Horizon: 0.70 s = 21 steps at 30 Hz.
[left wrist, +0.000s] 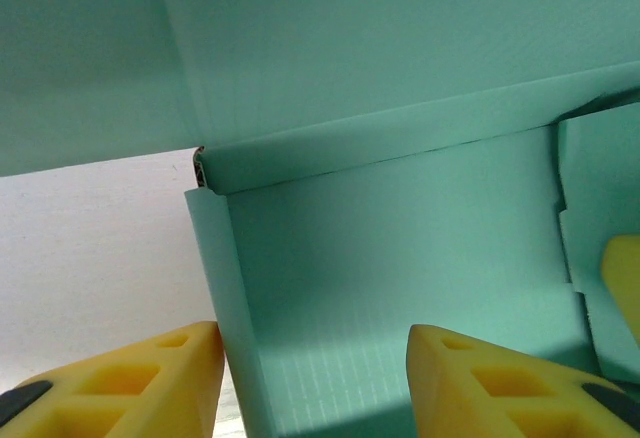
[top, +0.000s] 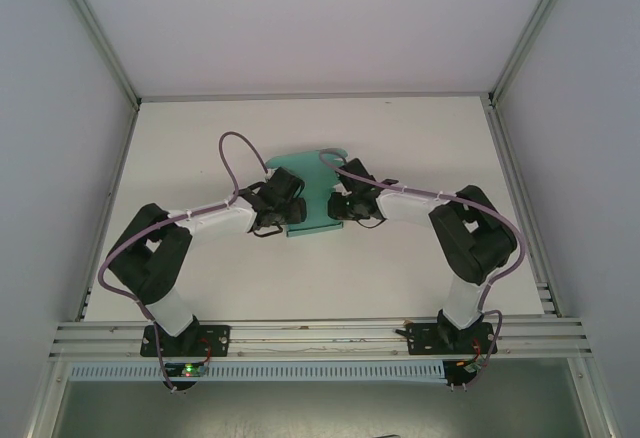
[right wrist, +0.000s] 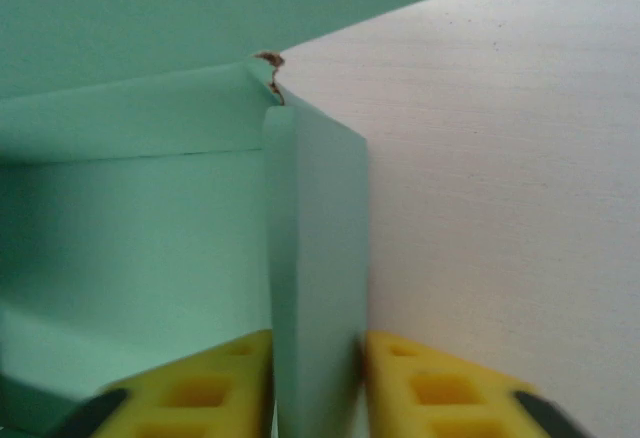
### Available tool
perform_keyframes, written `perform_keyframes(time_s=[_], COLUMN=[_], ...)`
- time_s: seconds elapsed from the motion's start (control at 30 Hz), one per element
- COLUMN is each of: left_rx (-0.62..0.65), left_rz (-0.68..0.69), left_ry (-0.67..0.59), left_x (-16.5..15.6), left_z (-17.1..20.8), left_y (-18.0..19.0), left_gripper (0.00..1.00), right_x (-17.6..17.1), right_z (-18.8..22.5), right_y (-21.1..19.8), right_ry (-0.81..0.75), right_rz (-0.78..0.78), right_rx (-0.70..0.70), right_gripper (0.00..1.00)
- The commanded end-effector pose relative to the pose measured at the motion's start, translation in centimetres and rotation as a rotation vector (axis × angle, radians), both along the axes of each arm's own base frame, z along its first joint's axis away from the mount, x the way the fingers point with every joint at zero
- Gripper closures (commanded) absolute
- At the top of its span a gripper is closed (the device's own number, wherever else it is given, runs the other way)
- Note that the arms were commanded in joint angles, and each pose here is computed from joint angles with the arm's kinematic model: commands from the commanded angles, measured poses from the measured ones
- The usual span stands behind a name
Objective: Assemble paper box
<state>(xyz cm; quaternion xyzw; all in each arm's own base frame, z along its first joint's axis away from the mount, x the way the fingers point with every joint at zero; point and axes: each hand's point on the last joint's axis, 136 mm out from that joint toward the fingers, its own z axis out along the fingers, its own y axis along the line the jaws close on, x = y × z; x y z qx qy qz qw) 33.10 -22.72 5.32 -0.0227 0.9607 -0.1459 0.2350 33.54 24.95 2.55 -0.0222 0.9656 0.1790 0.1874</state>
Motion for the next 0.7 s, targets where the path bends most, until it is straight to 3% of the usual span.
perform_keyframes(time_s=[0.0, 0.07, 0.17, 0.33, 0.47, 0.57, 0.67], left_rx=[-0.054, -0.07, -0.114, -0.125, -0.12, -0.09, -0.188], left_rz=[0.004, 0.001, -0.002, 0.064, 0.171, 0.335, 0.391], left_ry=[-0.043, -0.064, -0.124, -0.262, -0.366, -0.394, -0.398], left_x=[0.5, 0.2, -0.4, -1.9, -3.1, -3.2, -2.3], left_z=[1.5, 2.8, 5.6, 10.8, 14.2, 14.7, 14.2], left_y=[-0.2, -0.1, 0.3, 3.7, 8.0, 12.8, 14.4], left_gripper=[0.49, 0.48, 0.41, 0.03, 0.0, 0.0, 0.0], right_x=[-0.9, -1.1, -0.8, 1.6, 4.0, 4.7, 3.7], right_z=[-1.5, -1.9, -2.4, 1.1, 6.3, 12.1, 18.2], right_y=[-1.4, -2.0, -3.3, -2.5, -1.4, 0.6, 2.9], right_ry=[0.036, 0.038, 0.018, -0.152, -0.285, -0.393, -0.5], right_rz=[-0.021, -0.035, -0.055, -0.031, -0.012, 0.064, 0.196], right_rx=[-0.135, -0.17, -0.246, -0.174, 0.039, 0.314, 0.501], right_gripper=[0.88, 1.0, 1.0, 1.0, 1.0, 1.0, 1.0])
